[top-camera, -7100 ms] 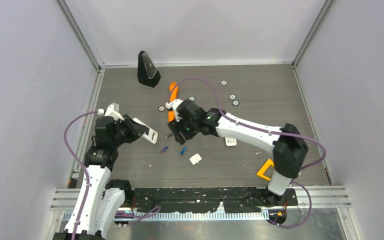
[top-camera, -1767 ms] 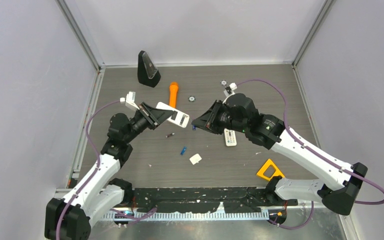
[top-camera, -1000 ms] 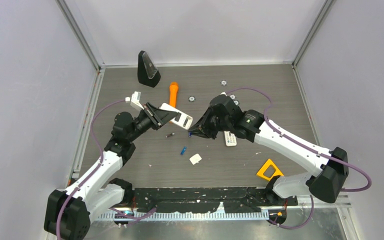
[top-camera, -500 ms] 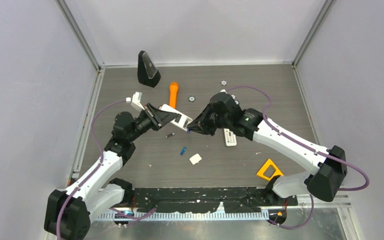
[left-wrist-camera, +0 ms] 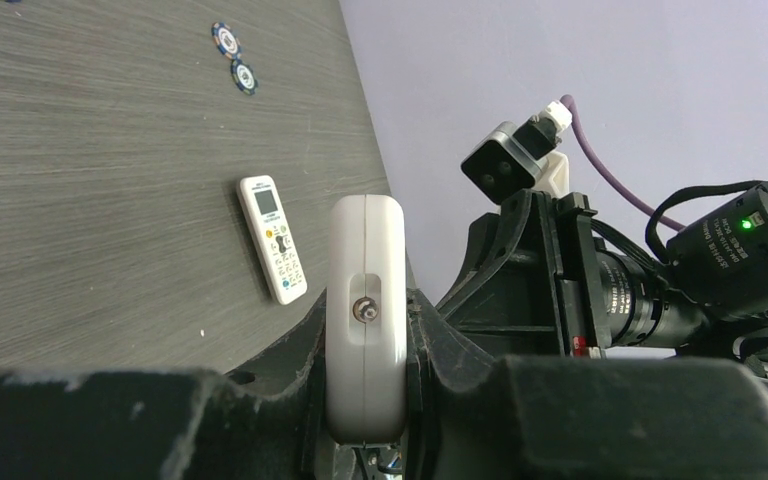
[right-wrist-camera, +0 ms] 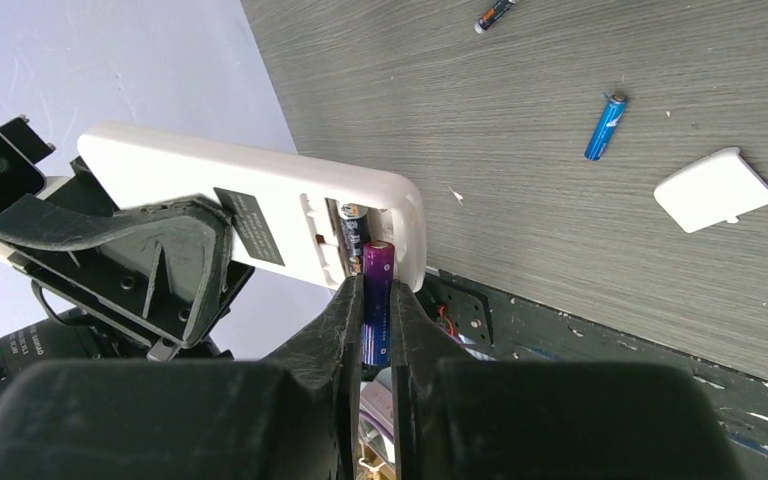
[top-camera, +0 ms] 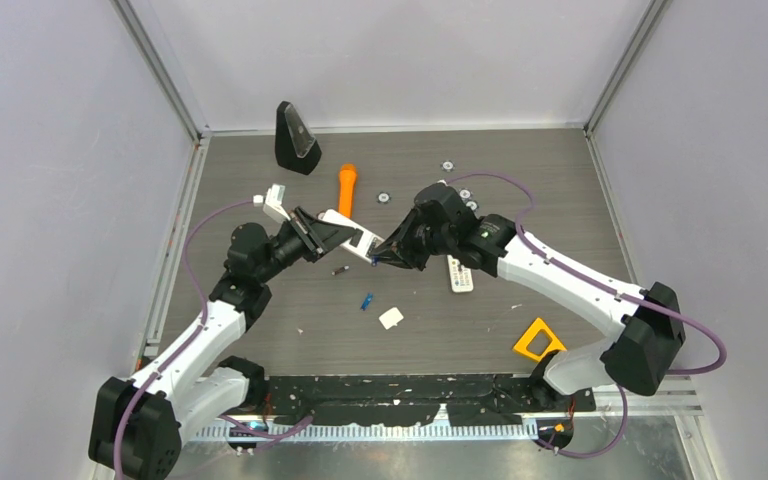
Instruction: Load the batteries into the remote control
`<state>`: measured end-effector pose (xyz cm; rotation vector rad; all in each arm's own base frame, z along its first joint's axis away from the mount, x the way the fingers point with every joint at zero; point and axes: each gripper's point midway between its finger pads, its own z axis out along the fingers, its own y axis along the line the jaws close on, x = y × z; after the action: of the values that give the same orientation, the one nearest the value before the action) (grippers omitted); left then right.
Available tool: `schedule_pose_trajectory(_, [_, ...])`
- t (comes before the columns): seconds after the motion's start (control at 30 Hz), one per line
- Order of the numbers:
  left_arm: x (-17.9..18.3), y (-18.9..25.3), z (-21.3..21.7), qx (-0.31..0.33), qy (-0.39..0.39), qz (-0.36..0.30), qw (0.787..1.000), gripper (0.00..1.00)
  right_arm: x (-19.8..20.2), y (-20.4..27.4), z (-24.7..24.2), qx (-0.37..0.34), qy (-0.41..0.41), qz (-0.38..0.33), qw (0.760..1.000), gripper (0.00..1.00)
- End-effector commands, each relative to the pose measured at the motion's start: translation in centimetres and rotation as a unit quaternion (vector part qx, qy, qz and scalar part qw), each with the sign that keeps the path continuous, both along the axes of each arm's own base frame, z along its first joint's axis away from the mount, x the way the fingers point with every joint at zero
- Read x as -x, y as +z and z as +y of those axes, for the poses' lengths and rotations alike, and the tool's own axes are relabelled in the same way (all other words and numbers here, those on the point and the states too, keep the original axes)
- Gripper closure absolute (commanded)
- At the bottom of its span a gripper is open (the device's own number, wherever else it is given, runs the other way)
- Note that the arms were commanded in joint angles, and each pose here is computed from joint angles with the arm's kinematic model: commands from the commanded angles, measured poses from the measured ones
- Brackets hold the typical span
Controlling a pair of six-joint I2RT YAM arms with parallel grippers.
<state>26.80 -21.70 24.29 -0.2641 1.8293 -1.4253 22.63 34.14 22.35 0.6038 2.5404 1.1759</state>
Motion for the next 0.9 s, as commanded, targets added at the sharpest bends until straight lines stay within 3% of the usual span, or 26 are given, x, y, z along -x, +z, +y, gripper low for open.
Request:
schedule_pose_trajectory(0.0, [0.3, 2.2, -0.4, 0.012, -0.014, -0.030, 0.999, 1.00, -0.9, 1.5, 0.3, -0.015, -0.008, -0.013, 1.000, 0.95])
schedule_pose_trajectory(0.3, [0.1, 2.3, -0.4, 0.012, -0.010, -0.027, 1.000, 1.00, -1.1, 0.8, -0.1, -0.002, -0.022, 0.004, 1.000, 0.95])
schedule_pose_trajectory(0.53, [0.3, 2.2, -0.4, 0.016, -0.012, -0.013, 1.000, 1.00, -1.4, 0.6, 0.0, -0.006, -0.033, 0.020, 0.999, 0.78])
schedule_pose_trajectory(0.87, [-0.1, 1.2, -0.2, 0.015, 0.003, 0.019, 1.000, 1.00, -1.4, 0.4, 0.4, -0.016, -0.033, 0.042, 0.998, 0.67])
